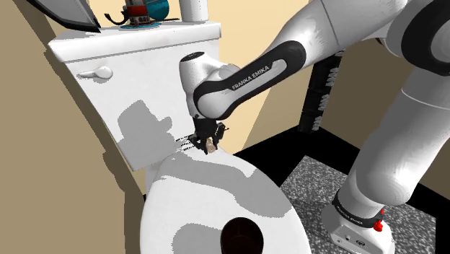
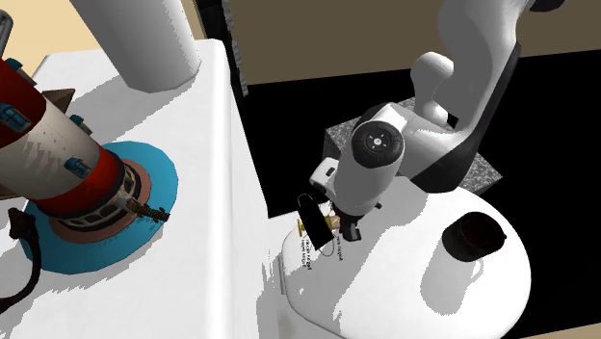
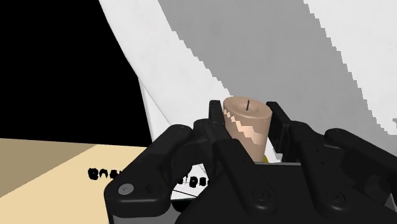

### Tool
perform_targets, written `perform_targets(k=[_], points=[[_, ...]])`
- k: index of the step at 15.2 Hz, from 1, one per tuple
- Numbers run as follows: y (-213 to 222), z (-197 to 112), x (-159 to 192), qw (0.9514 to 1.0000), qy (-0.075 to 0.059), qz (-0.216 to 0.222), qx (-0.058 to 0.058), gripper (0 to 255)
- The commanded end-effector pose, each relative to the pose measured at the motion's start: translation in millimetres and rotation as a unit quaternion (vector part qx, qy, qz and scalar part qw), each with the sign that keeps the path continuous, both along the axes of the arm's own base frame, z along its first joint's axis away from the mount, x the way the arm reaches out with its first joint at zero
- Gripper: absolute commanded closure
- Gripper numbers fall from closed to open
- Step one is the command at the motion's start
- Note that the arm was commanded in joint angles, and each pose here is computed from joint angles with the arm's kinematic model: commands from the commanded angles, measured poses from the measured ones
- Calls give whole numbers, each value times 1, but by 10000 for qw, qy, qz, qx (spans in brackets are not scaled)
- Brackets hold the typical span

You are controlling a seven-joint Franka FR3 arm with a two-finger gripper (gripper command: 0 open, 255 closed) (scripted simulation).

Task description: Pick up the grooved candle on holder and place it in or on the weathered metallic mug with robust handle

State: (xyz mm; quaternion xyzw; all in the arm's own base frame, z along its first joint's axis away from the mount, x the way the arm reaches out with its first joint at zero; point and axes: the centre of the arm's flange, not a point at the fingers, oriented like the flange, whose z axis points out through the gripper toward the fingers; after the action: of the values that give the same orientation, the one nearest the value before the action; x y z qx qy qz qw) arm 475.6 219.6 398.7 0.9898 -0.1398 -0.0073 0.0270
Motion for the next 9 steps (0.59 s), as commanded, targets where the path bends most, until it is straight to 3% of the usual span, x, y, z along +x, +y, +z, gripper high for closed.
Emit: perform_targets(k=[1, 9], points=[[0, 11, 0, 10000, 2, 1, 0, 255], [0, 53, 0, 10000, 2, 1, 0, 255]])
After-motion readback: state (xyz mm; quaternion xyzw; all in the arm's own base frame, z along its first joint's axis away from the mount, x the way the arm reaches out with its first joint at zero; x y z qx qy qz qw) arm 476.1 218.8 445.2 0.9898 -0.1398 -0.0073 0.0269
